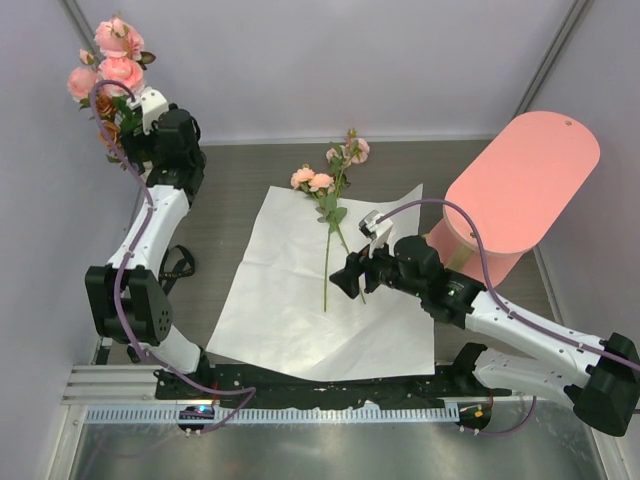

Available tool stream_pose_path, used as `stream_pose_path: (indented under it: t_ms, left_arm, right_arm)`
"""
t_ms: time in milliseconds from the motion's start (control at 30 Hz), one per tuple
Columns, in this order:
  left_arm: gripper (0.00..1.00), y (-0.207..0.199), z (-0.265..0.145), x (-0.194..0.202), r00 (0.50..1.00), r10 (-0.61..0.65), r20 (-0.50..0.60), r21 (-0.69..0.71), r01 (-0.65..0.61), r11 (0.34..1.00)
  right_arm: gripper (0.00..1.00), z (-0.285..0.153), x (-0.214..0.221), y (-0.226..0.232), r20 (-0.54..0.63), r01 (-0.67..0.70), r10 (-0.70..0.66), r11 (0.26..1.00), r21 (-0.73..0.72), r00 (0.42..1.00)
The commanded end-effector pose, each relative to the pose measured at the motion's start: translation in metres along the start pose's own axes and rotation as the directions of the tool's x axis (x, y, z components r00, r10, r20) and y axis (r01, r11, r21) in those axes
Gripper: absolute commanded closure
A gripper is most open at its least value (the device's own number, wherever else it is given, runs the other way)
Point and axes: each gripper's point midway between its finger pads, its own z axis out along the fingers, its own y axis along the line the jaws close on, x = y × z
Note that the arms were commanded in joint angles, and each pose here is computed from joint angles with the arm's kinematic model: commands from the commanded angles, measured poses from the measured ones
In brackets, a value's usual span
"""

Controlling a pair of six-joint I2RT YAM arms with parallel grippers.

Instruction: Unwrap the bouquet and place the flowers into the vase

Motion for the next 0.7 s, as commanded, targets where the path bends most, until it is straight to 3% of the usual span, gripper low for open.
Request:
stream_pose_path:
  t_ms: [0,333,667]
  left_arm:
    - [0.0,-0.005,-0.018,0.022,0.988,0.008,-0.153,0.116,0.01,0.993]
    - [0.02,0.002,-0.033,0.041,0.964,0.031,-0.264,0.136,0.005,0.991]
    - [0.0,0.001,-0.06,0.006,0.963,-0.014,-0.271,0.27,0.089,0.959]
  right_arm:
    - [0.28,-0.002,-0.029,0.012,0.07,0.005,-0.003,0.999,-0.036,0.998]
    - [0.28,-0.006,-0.026,0.012,0.054,-0.005,0.006,1.0,-0.031,0.999]
    - [0.28,-0.001,-0.021,0.012,0.026,-0.015,0.016,0.999,-0.033,1.0]
